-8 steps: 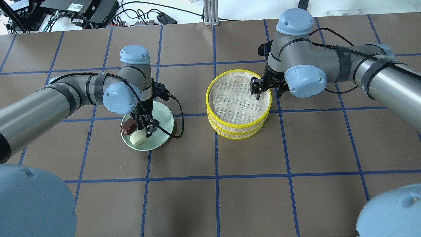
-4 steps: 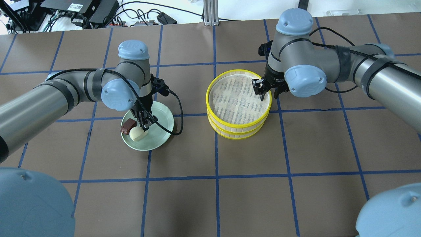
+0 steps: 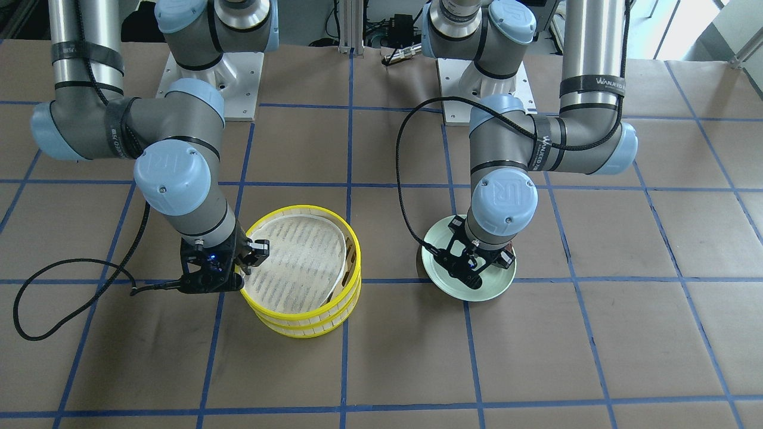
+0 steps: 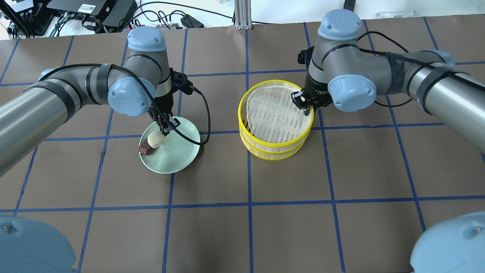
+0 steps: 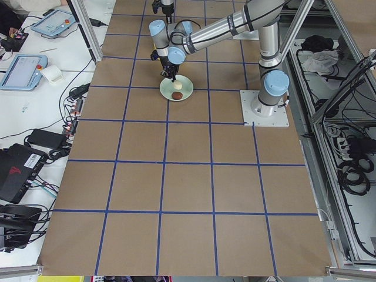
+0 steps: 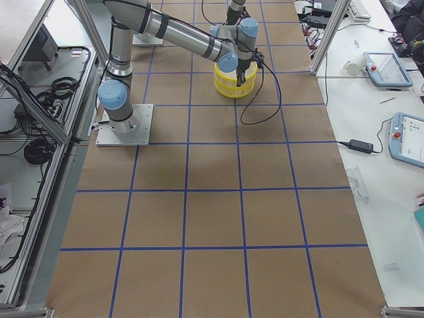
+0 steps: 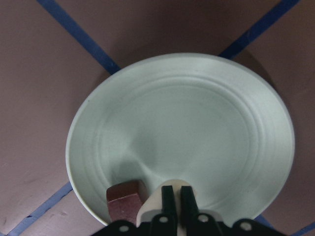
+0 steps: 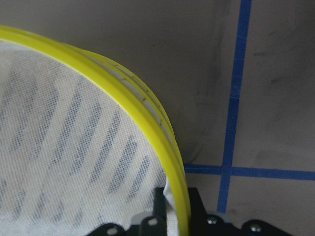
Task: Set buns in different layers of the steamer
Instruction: 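Lift top steamer tier aside with right gripper while left lifts bun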
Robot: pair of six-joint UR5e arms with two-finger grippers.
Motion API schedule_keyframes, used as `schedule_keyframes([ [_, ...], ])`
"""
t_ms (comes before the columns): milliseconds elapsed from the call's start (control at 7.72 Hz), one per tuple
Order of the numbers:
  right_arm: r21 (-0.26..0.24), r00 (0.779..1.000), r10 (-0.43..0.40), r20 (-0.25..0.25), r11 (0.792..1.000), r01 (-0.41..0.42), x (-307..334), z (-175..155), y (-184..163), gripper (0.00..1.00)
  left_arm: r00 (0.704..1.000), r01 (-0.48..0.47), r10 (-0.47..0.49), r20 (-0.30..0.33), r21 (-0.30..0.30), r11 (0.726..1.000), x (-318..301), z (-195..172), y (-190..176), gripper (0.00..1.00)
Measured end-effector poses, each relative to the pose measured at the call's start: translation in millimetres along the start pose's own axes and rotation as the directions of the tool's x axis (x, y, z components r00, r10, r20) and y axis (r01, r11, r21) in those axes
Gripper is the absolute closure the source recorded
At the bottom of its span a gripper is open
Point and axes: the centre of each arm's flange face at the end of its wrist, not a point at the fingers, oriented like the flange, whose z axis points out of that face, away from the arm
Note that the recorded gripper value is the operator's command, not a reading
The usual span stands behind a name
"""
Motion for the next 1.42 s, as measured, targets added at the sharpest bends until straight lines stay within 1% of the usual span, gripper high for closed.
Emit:
schedule_keyframes([
  [259, 0.001, 1.000, 0.000, 0.001, 1.000, 0.000, 0, -1, 0, 0.91, 1.000, 0.007, -0.008, 0.030, 0.033, 0.999, -5, -26, 1, 1.00],
  [647, 0.005, 1.000, -0.001, 0.001, 1.000, 0.001, 1, -4, 0, 0.96, 0.997, 0.023, -0.028, 0.070, 0.077, 0.997, -9, -61, 7, 1.00],
  [906, 0.017, 1.000, -0.002, -0.004, 1.000, 0.002, 2, -11, -1, 0.99, 0.995, 0.059, -0.066, 0.078, 0.092, 0.994, -6, -77, 15, 1.00],
  [1165, 0.017, 1.000, 0.001, -0.003, 1.000, -0.001, 3, -27, -3, 1.00, 0.992, 0.098, -0.105, 0.075, 0.096, 0.991, -4, -84, 21, 1.00],
  [1424, -0.004, 1.000, 0.011, 0.002, 1.000, -0.011, 15, -51, -3, 1.00, 0.987, 0.136, -0.144, 0.073, 0.107, 0.985, -2, -89, 23, 1.00],
])
